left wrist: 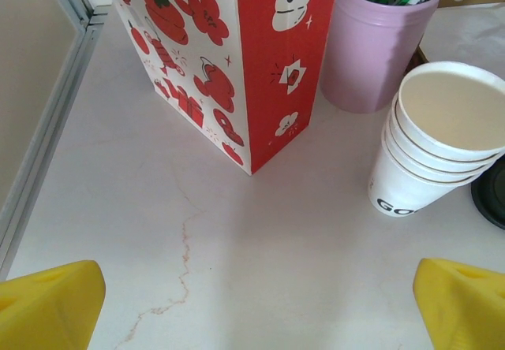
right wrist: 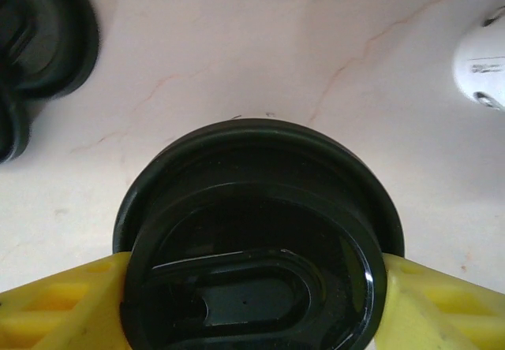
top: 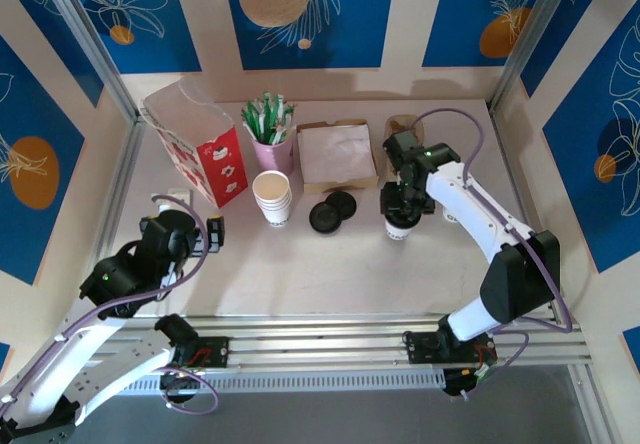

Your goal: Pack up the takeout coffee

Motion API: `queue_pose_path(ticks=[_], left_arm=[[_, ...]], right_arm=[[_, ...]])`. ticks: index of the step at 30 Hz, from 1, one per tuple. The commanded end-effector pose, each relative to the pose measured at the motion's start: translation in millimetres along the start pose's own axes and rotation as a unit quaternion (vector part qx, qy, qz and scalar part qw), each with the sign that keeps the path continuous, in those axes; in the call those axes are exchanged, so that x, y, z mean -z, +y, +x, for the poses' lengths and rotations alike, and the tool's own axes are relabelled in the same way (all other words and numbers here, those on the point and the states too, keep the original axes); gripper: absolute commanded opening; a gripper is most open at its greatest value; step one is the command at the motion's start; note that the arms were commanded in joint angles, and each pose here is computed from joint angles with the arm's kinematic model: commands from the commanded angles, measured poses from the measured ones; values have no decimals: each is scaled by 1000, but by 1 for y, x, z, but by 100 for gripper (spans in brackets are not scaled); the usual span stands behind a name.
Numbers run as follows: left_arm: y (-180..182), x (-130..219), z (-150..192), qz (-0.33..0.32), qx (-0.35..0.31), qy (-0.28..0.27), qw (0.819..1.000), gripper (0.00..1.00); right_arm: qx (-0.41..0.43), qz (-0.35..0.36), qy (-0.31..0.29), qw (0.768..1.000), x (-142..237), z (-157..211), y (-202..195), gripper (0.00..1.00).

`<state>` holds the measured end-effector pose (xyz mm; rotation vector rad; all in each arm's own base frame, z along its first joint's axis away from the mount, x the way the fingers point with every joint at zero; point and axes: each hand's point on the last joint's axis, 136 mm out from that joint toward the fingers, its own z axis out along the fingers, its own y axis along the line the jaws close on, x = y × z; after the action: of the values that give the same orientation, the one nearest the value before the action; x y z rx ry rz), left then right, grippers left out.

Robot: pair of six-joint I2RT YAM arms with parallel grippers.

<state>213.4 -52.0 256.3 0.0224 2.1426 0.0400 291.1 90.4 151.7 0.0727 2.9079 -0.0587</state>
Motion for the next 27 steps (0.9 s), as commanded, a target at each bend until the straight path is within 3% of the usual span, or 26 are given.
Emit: queue_pose_path(ticks=[1,11,27], left_arm=[[-2,-3,3,5,-14,8,1000,100],[-5,-4,5,10,-16,14,1000,100],[-8,-7,8,11,-22,22,999,100]], right_arm=[[-32,-7,-11,999,-3,-13,-14,67],[-111,-11,-2,994,-19,-46,-42,69],[-139,-25,13,990,-28,-49,-53,78]])
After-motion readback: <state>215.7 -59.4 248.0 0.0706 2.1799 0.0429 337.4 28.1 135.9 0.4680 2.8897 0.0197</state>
